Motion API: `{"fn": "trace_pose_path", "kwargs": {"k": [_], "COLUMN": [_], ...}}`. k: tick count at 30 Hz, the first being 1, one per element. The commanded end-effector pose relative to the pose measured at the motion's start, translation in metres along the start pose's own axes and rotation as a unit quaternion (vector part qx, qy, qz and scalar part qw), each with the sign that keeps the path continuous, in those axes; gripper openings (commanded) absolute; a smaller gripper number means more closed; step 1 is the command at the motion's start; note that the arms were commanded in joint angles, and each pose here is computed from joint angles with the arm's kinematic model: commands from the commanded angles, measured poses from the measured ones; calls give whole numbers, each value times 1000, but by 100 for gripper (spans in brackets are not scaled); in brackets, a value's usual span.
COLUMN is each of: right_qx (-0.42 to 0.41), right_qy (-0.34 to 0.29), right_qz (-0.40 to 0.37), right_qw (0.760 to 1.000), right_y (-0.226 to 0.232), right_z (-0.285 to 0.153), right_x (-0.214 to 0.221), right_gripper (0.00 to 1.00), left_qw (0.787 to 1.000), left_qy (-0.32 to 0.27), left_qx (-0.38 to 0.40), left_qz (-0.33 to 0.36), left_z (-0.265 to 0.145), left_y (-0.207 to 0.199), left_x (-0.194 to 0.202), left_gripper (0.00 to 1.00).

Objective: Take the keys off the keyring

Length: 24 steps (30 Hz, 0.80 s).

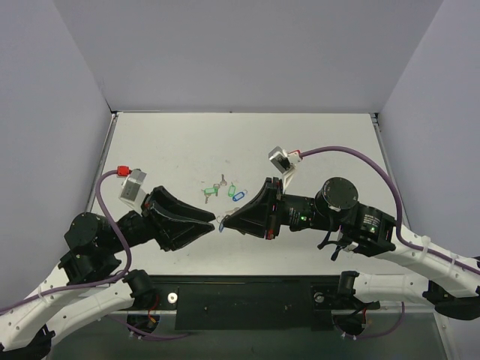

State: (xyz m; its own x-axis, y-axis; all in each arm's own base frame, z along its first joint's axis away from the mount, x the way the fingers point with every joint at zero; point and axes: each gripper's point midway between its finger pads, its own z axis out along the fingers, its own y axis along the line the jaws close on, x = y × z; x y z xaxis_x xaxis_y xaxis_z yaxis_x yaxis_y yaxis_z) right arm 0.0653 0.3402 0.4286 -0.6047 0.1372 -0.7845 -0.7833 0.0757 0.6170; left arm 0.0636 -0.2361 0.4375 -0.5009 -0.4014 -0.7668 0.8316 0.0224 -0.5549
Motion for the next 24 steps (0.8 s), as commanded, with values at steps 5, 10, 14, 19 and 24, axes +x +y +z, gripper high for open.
{"fn": "trace_pose_path", "kwargs": {"k": [5,10,14,19,24], "right_qx": [-47,-50,-52,-53,-52], "right_qy": [-26,-27,-27,-24,-20], "right_qz": [-6,-4,-4,-3,-1], "right_qw": [999,998,998,998,998], "right_y": [23,25,26,26,25], "right_z": [-4,-5,-6,-5,-3], "right_x": [-14,-14,-14,-13,-10], "right_gripper": [0,0,0,0,0], "left_qw": [999,999,999,999,999], "left_qy": [-16,-14,-13,-14,-13], "left_qx": [33,39,43,45,45], "left_qz": [9,4,4,2,1], "left_z": [6,9,10,11,12], "left_y": [-14,-15,-16,-18,-18], "left_x": [-12,-12,-12,-13,-13], "left_gripper": [43,40,34,27,17]}}
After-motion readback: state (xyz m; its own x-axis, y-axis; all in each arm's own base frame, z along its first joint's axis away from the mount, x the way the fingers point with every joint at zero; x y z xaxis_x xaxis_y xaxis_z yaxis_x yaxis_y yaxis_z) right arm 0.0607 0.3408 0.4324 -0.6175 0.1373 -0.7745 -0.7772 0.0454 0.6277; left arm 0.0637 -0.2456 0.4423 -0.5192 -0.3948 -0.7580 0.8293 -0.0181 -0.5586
